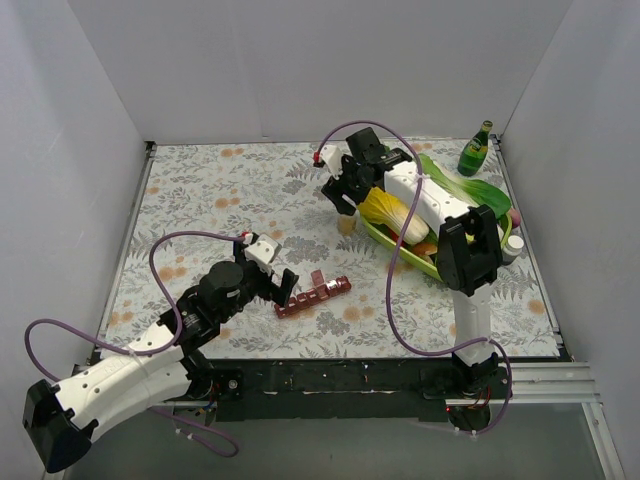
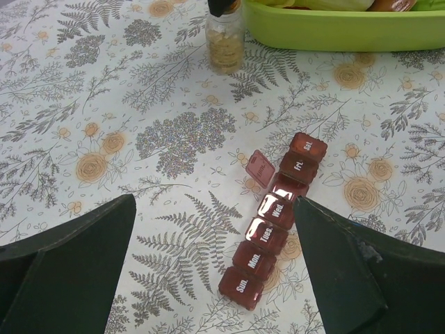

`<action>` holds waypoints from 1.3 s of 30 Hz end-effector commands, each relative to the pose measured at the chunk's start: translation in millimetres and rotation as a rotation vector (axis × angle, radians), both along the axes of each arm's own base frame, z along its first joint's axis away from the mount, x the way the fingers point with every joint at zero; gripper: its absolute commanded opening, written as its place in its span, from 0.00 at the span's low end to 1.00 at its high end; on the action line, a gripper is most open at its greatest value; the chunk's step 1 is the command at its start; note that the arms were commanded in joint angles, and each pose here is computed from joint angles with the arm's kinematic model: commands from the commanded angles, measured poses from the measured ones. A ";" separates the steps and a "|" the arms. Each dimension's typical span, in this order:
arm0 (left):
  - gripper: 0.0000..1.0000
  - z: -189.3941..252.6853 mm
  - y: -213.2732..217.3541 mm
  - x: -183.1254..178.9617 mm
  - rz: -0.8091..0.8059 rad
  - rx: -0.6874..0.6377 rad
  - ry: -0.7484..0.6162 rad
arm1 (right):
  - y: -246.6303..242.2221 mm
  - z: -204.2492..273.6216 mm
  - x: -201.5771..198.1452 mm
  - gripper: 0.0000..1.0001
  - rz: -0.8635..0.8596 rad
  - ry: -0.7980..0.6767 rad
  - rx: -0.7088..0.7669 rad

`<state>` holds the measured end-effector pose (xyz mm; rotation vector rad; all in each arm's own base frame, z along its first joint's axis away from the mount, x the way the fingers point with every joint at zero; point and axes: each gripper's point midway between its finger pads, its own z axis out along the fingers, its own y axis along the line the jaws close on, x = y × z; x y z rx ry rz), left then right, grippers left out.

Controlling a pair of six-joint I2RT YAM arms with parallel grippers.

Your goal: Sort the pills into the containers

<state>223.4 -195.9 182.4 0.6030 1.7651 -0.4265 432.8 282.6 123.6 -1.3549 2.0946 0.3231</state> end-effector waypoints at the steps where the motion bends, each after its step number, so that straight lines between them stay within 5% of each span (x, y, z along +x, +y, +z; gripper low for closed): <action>1: 0.98 3.7 2.7 0.0 0.014 -0.015 -0.007 | 2.5 -3.0 -9.9 0.78 0.062 0.035 -0.042; 14: 0.98 8.5 3.5 -1.9 0.008 -0.029 -0.017 | 3.7 -10.5 -24.0 0.71 0.109 0.065 -0.097; 18: 0.98 14.0 3.4 -3.4 0.002 -0.040 -0.023 | 2.5 -17.1 -25.2 0.62 0.107 0.089 -0.121; 23: 0.98 20.0 2.9 -6.2 -0.011 -0.041 -0.019 | 7.4 -7.7 -27.1 0.35 0.121 0.088 -0.110; 28: 0.98 26.2 -5.6 -11.0 -0.057 -0.066 -0.009 | 26.6 18.1 -44.6 0.20 0.186 0.112 -0.022; 39: 0.98 38.3 -33.1 -32.4 -0.240 -0.143 0.003 | 49.3 85.6 -122.2 0.14 0.358 0.200 0.249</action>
